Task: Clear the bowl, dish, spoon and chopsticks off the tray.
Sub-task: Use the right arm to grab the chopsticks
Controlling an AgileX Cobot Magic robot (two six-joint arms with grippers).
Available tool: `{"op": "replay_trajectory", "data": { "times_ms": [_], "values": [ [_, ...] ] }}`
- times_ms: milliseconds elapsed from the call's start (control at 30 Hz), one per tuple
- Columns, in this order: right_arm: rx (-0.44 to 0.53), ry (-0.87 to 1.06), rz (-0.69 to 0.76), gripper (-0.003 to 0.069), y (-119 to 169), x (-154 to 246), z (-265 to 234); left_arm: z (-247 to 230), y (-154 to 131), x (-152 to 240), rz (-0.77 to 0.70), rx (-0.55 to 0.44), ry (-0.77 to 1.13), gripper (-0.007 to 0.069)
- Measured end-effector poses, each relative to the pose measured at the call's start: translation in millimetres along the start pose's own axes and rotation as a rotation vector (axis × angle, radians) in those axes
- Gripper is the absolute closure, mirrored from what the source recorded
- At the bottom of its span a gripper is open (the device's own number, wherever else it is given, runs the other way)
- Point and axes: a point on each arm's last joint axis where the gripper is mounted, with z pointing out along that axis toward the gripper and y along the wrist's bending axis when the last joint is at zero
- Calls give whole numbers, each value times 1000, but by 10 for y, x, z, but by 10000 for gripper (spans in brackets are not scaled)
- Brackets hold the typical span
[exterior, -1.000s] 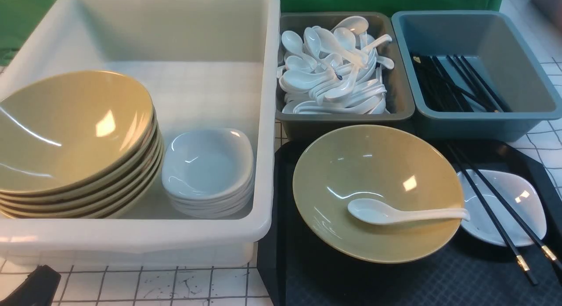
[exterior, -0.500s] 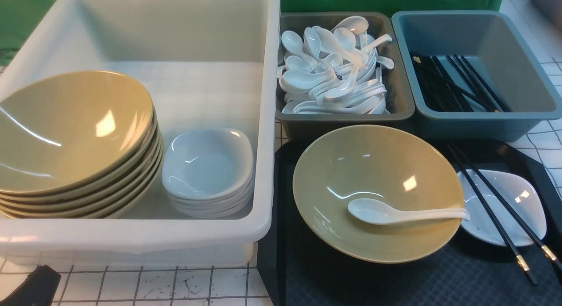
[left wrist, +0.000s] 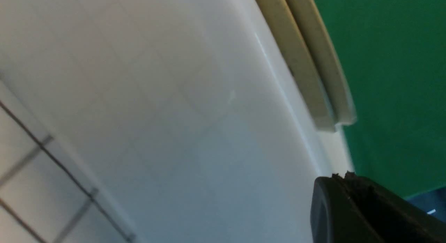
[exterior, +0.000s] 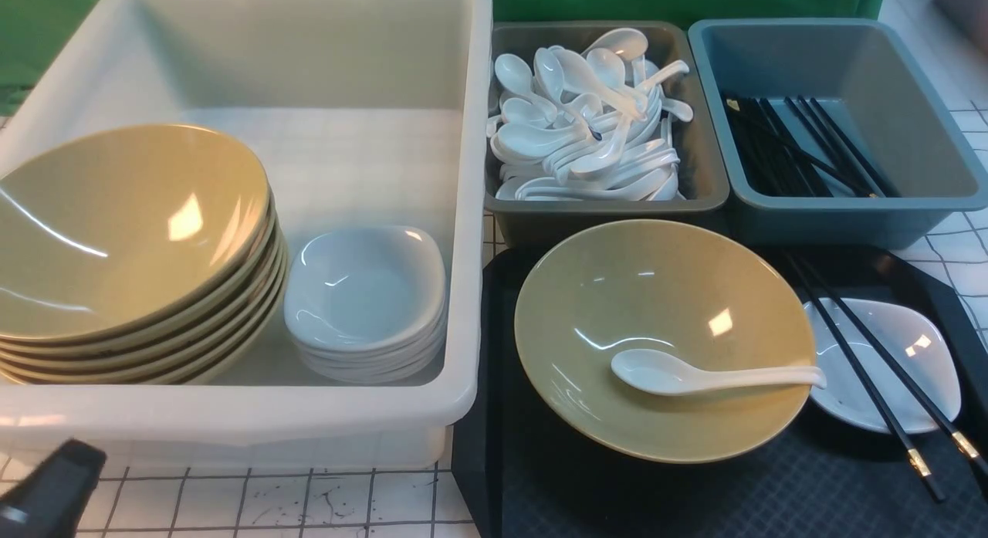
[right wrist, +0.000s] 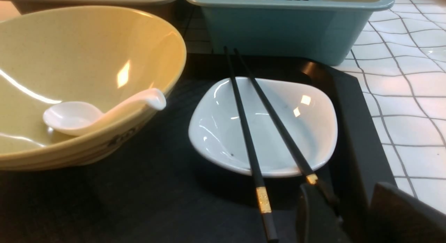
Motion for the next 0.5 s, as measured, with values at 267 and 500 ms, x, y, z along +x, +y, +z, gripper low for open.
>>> {"op": "replay_trajectory", "data": {
  "times_ms": [267, 500],
  "values": [
    [0, 0, 0, 423, 0, 0, 0, -9, -75, -104, -322, 101, -100, 626],
    [0, 0, 0, 423, 0, 0, 0, -82, -313, -156, -202, 135, -31, 626]
  ]
}}
